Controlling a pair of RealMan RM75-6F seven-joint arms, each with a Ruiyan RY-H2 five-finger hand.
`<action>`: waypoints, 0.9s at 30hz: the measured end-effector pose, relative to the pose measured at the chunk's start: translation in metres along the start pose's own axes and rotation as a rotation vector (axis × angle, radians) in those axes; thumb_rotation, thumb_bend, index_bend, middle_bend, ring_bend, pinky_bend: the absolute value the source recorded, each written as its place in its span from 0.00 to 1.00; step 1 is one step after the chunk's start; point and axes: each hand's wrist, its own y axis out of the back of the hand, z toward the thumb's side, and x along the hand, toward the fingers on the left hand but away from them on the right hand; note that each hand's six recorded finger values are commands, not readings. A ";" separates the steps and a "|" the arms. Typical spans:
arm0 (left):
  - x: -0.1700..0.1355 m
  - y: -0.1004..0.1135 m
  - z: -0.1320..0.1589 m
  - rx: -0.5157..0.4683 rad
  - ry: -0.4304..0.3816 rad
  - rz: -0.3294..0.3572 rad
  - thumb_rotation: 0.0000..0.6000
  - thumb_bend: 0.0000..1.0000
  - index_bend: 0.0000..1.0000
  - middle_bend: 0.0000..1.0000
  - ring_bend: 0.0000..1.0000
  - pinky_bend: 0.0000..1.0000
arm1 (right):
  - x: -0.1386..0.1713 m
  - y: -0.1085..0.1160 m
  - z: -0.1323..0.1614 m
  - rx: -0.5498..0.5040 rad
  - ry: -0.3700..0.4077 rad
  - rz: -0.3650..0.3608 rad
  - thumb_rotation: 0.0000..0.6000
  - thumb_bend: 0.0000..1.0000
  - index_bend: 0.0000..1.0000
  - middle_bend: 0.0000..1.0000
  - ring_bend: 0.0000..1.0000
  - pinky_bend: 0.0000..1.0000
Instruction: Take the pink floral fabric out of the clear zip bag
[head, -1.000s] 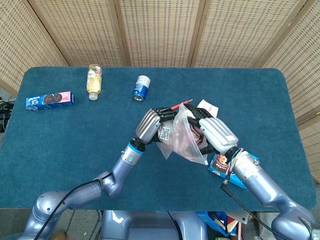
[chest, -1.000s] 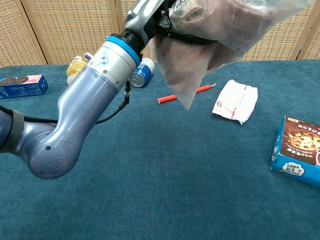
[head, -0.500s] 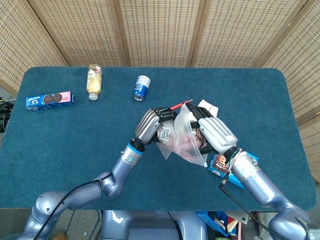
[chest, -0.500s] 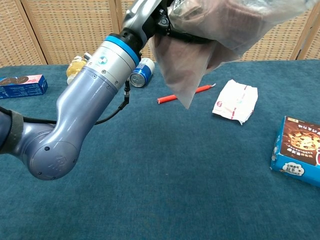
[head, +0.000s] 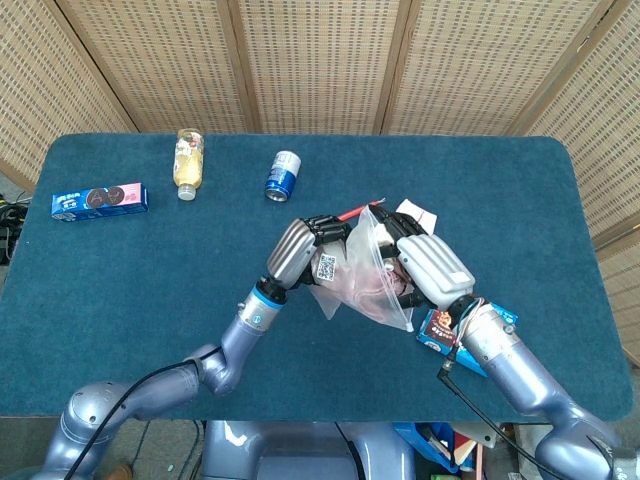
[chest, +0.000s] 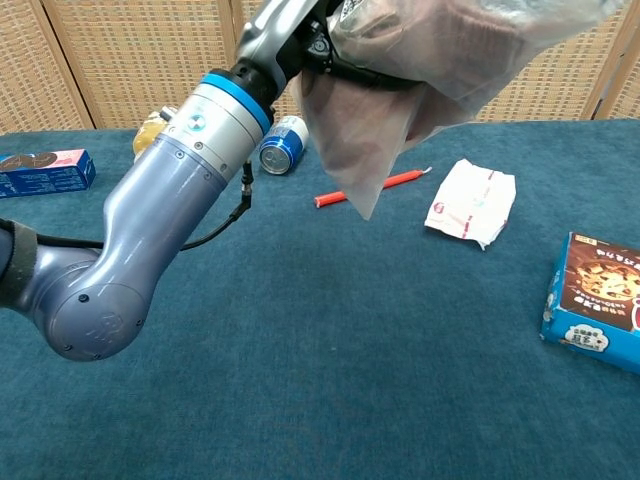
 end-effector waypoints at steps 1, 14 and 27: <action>0.000 0.000 -0.001 0.002 0.001 0.000 1.00 0.19 0.62 0.56 0.46 0.56 | 0.000 0.000 0.000 -0.001 0.002 -0.003 1.00 0.65 0.78 0.00 0.00 0.00; -0.009 0.005 -0.010 0.048 0.018 -0.048 1.00 0.19 0.16 0.11 0.10 0.25 | 0.003 0.001 0.002 -0.015 0.017 -0.024 1.00 0.66 0.81 0.00 0.00 0.00; -0.022 0.020 -0.021 0.072 0.058 -0.091 1.00 0.19 0.11 0.02 0.01 0.13 | 0.006 0.002 0.003 0.032 0.039 -0.046 1.00 0.66 0.81 0.00 0.00 0.00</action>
